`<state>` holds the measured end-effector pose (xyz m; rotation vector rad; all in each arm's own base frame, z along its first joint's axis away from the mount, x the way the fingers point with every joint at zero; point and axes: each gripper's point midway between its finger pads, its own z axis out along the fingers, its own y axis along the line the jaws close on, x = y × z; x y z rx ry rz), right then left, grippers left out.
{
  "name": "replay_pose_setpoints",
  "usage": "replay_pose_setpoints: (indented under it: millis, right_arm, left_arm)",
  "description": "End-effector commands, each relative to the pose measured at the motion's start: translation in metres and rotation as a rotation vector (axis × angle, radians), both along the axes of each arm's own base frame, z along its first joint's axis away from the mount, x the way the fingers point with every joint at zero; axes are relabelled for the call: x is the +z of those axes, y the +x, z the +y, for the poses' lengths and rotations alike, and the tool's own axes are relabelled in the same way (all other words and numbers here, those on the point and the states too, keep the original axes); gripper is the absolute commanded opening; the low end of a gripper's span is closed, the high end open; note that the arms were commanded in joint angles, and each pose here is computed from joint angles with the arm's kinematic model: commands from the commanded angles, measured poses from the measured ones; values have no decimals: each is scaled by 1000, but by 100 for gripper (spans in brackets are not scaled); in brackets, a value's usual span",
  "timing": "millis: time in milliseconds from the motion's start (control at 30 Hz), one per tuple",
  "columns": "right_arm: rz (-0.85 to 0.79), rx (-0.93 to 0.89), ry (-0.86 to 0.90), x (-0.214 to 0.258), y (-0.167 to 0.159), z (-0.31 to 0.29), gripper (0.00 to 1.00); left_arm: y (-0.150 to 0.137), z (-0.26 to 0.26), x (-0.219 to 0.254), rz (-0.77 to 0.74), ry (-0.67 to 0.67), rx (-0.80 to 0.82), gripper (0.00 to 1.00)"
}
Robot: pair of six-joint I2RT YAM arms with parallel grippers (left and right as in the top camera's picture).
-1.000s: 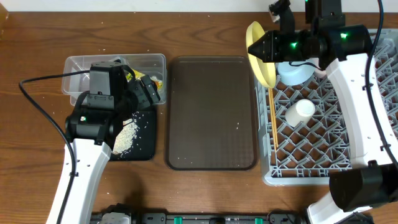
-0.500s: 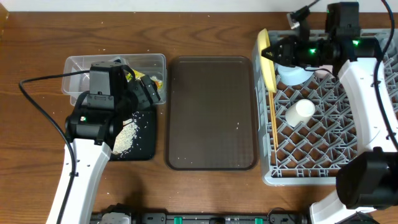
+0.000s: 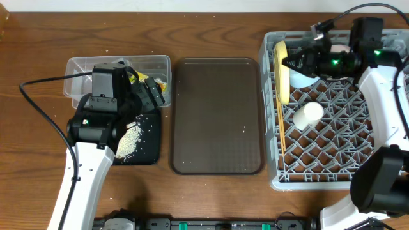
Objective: Sort waste into correct bins and load items into the dishwasher rack
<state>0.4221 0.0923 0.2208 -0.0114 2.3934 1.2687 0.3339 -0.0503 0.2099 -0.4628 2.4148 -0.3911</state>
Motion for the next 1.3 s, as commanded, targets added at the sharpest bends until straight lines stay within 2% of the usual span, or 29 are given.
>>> replay_pose_setpoints:
  millis: [0, 133, 233, 400, 500, 600, 733, 800, 833, 867, 900, 933, 1067, 1267]
  right_arm:
    - [-28, -8, 20, 3, 2, -13, 8]
    - [-28, -37, 16, 2, 5, -24, 9]
    - [-27, -49, 12, 2, 5, -29, 15]
    - [-15, -53, 9, 0, 4, -30, 44]
    - [31, -50, 16, -4, -3, -27, 57]
    - [90, -20, 13, -10, -19, -23, 63]
    - [250, -12, -74, -33, -50, -28, 64]
    - [353, -20, -138, -45, -68, -32, 62]
    - [394, -18, -160, -49, -75, -33, 57]
    - [437, -10, -181, -53, -84, -32, 41]
    - [467, 5, -196, -55, -92, -30, 19]
    - [488, 33, -205, -56, -100, -25, 1]
    - [530, 152, -220, -63, -124, 0, 1]
    - [566, 214, -244, -91, -138, 36, 1]
  left_arm:
    - [2, 2, 5, -12, 4, 7, 90]
    - [2, 2, 5, -12, 4, 7, 90]
    - [2, 2, 5, -12, 4, 7, 90]
    - [2, 2, 5, -12, 4, 7, 90]
    - [2, 2, 5, -12, 4, 7, 90]
    - [2, 2, 5, -12, 4, 7, 90]
    - [2, 2, 5, -12, 4, 7, 90]
    - [2, 2, 5, -12, 4, 7, 90]
    - [2, 2, 5, -12, 4, 7, 90]
    - [2, 2, 5, -12, 4, 7, 90]
    - [2, 2, 5, -12, 4, 7, 90]
    - [2, 2, 5, -12, 4, 7, 90]
    - [2, 2, 5, -12, 4, 7, 90]
    - [2, 2, 5, -12, 4, 7, 90]
